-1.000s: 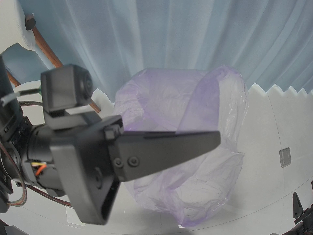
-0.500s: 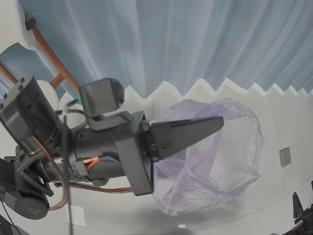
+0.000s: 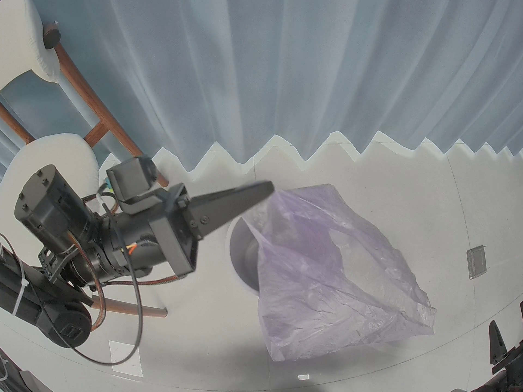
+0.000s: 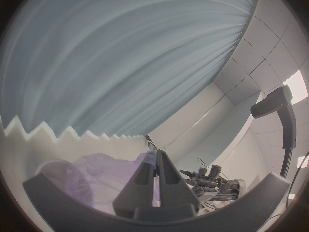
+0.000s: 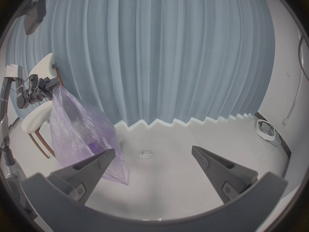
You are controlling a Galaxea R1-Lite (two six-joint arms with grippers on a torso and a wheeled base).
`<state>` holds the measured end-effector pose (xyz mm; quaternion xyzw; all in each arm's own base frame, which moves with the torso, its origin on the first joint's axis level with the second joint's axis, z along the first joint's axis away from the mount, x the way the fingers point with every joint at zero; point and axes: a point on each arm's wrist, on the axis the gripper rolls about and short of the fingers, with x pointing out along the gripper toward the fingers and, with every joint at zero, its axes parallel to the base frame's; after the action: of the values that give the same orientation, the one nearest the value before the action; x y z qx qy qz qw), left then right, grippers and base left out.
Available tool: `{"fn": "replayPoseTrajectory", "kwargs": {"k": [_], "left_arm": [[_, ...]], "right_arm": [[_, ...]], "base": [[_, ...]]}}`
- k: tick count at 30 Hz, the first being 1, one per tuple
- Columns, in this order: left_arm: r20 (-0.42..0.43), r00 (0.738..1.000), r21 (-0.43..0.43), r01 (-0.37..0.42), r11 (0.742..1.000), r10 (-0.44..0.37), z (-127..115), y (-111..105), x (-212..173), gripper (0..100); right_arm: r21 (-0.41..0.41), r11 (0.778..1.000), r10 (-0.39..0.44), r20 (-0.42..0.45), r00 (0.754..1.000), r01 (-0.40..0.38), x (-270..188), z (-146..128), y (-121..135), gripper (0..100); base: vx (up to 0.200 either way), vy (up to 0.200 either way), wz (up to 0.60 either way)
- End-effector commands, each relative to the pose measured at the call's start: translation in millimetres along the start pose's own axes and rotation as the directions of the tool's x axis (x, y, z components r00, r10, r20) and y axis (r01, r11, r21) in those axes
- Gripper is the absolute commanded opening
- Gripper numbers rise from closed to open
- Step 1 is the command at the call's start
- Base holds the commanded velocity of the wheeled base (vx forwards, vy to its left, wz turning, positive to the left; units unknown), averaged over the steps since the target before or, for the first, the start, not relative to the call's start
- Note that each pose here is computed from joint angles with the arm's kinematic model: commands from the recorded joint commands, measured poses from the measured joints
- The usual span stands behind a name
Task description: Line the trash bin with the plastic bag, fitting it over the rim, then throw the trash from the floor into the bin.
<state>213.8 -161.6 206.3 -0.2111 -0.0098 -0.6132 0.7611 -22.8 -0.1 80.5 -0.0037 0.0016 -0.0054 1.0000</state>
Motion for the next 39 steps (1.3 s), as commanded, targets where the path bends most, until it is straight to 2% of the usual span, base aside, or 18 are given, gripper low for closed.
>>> {"fn": "replayPoseTrajectory", "kwargs": {"k": [1,4,10,17,20,24,25,30,31,32,33,37,39], "left_arm": [[0.054,0.995,0.051,-0.089,0.995,0.086,11.3,19.6,-21.3,0],[0.073,0.989,0.057,-0.134,0.989,0.130,17.3,26.7,-30.6,0],[0.081,0.985,0.068,-0.161,0.985,0.155,18.6,38.2,-30.2,0],[0.148,0.961,0.103,-0.251,0.962,0.235,33.1,74.5,-31.2,0],[0.211,0.938,0.107,-0.303,0.947,0.276,38.9,81.4,-25.2,0],[0.215,0.937,0.109,-0.305,0.946,0.277,39.6,81.4,-24.9,0],[0.286,0.903,0.105,-0.362,0.926,0.321,44.5,93.7,-15.8,0],[0.358,0.856,0.095,-0.432,0.897,0.374,49.4,111.8,-10.7,0],[0.358,0.856,0.095,-0.432,0.897,0.374,49.4,111.8,-10.7,0],[0.374,0.834,0.072,-0.463,0.883,0.407,43.1,120.3,-5.6,0],[0.366,0.832,0.060,-0.468,0.882,0.417,37.2,121.5,-2.7,0],[0.304,0.859,0.040,-0.444,0.895,0.412,16.5,108.0,6.8,0],[0.285,0.863,0.073,-0.453,0.889,0.416,14.8,99.4,1.0,0]], "right_arm": [[0.000,1.000,0.000,0.002,1.000,0.000,-0.1,-4.4,0.0,100],[0.000,1.000,0.000,0.002,1.000,0.000,-0.1,-4.4,0.0,100],[0.000,1.000,0.000,0.002,1.000,0.000,-0.1,-4.4,0.0,100],[0.000,1.000,0.000,0.003,1.000,0.000,-0.3,-4.0,0.0,100],[0.000,1.000,0.000,0.002,1.000,0.000,-0.1,-4.4,0.0,100],[0.000,1.000,0.000,0.003,1.000,0.000,-0.3,-4.0,0.0,100],[0.000,1.000,0.000,0.002,1.000,0.000,-0.1,-4.4,0.0,100],[0.000,1.000,0.000,0.002,1.000,0.000,-0.1,-4.4,0.0,100],[0.000,1.000,0.000,0.002,1.000,0.000,-0.1,-4.4,0.0,100],[0.000,1.000,0.000,0.002,1.000,0.000,-0.1,-4.4,0.0,100],[0.000,1.000,0.000,0.002,1.000,0.000,-0.1,-4.4,0.0,100],[0.000,1.000,0.000,0.002,1.000,0.000,-0.1,-4.4,0.0,100],[0.000,1.000,0.000,0.002,1.000,0.000,-0.1,-4.4,0.0,100]], "base": [[0.000,0.000,0.00],[0.000,0.000,0.00],[0.000,0.000,0.00],[0.000,0.000,0.00],[0.000,0.000,0.00],[0.000,0.000,0.00],[0.000,0.000,0.00],[0.000,0.000,0.00],[0.000,0.000,0.00],[0.000,0.000,0.00],[0.000,0.000,0.00],[0.000,0.000,0.00],[0.000,0.000,0.00]]}}
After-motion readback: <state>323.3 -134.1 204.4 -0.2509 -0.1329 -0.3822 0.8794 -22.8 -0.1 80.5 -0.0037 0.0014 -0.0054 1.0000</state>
